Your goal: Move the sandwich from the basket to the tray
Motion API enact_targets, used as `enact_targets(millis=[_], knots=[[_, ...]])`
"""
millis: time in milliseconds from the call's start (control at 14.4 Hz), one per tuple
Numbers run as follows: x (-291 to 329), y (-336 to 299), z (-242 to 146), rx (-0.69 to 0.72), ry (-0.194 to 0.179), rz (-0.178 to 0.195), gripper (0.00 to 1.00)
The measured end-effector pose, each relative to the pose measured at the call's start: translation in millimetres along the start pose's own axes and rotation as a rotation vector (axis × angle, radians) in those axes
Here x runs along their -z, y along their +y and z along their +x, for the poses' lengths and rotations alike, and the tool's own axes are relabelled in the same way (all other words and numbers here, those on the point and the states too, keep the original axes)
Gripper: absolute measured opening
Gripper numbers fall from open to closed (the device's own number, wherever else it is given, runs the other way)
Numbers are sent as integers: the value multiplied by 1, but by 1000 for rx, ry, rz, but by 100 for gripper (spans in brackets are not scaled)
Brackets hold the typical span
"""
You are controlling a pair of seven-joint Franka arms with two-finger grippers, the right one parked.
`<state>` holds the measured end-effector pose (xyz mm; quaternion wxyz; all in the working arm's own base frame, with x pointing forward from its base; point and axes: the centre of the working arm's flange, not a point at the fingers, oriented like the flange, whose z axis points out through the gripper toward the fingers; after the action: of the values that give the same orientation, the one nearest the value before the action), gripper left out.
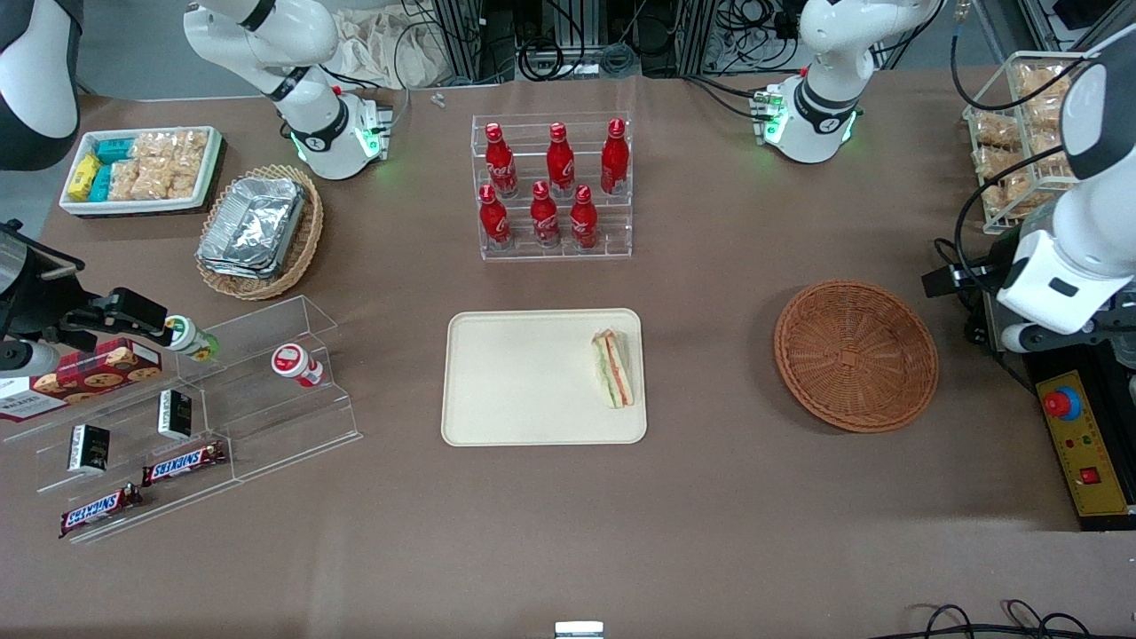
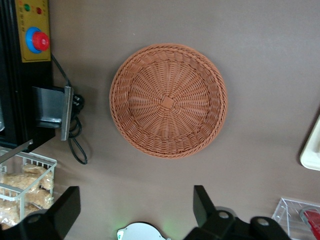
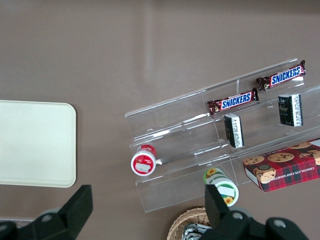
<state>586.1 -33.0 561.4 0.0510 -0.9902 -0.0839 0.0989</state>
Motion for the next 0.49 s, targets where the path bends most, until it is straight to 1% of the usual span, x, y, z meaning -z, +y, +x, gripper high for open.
enact_targets(millis=[139, 208, 486], knots=[[-2, -17, 4, -1, -10, -26, 100], [-1, -22, 4, -2, -11, -33, 100], [3, -17, 2, 2, 0, -36, 100]])
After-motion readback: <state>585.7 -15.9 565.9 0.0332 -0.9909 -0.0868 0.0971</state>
